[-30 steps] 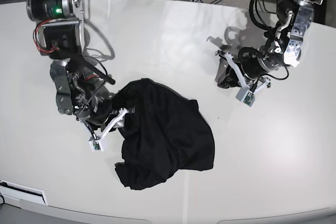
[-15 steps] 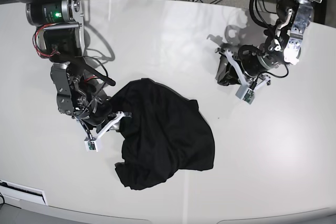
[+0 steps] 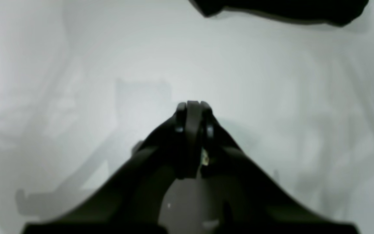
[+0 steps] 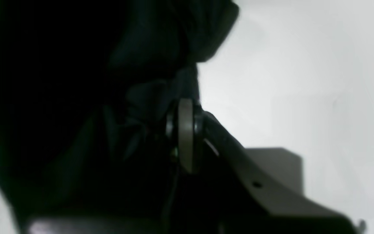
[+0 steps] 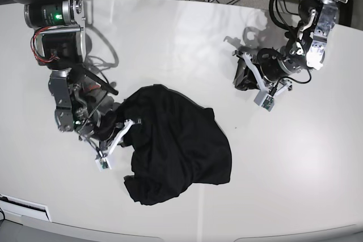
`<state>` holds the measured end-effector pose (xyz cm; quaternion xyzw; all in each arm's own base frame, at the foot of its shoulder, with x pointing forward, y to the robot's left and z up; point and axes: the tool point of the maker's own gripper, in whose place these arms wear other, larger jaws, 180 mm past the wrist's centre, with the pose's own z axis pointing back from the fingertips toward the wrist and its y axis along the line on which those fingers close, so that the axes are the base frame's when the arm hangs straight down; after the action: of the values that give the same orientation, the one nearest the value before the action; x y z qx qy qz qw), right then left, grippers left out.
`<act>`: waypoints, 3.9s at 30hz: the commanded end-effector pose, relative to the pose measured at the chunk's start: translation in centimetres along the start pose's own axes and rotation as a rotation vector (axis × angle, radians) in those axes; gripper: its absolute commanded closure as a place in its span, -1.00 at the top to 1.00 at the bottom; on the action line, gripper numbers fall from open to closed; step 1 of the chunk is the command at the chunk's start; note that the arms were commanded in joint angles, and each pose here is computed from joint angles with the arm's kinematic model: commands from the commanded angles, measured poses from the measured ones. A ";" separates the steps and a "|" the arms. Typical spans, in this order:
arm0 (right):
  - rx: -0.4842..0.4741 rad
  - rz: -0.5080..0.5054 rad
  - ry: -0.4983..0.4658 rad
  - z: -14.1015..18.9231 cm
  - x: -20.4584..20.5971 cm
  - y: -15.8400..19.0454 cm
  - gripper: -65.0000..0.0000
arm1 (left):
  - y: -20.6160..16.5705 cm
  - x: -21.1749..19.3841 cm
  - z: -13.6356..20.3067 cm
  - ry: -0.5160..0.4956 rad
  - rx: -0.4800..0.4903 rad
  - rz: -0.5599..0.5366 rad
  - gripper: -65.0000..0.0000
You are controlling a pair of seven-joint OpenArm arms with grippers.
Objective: Layout the t-shirt on the table in an organized manner, then fold the t-shirt properly
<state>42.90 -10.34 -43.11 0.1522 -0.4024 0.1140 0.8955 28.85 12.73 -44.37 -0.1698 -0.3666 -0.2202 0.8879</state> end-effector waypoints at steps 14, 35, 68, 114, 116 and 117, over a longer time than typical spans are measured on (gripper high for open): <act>-0.291 0.119 -0.215 10.7 5.7 -3.4 -1.00 | 0.5 1.6 0.3 -0.048 0.003 -0.009 -1.00; 0.095 -0.206 -0.004 0.3 1.3 -2.2 -0.10 | 0.1 1.2 0.3 -0.045 -0.009 0.015 -1.00; -0.153 0.125 -0.165 10.7 8.5 -1.7 -1.00 | -0.3 0.3 0.5 -0.029 -0.019 0.021 -1.00; 0.052 0.174 -0.048 14.6 0.4 6.7 0.15 | -1.6 -0.9 0.6 -0.004 -0.073 0.011 -1.00; 0.057 0.163 -0.049 13.5 0.4 6.6 0.15 | -1.6 -1.0 0.7 -0.003 -0.073 0.011 -1.00; 0.057 0.152 -0.039 12.7 0.2 6.4 0.15 | -1.6 -0.9 0.7 -0.003 -0.073 0.011 -1.00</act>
<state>31.43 -9.06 -35.07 0.1466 -0.4047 0.1890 0.8826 26.13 11.87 -45.46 -0.2017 -0.3412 -0.2267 0.8896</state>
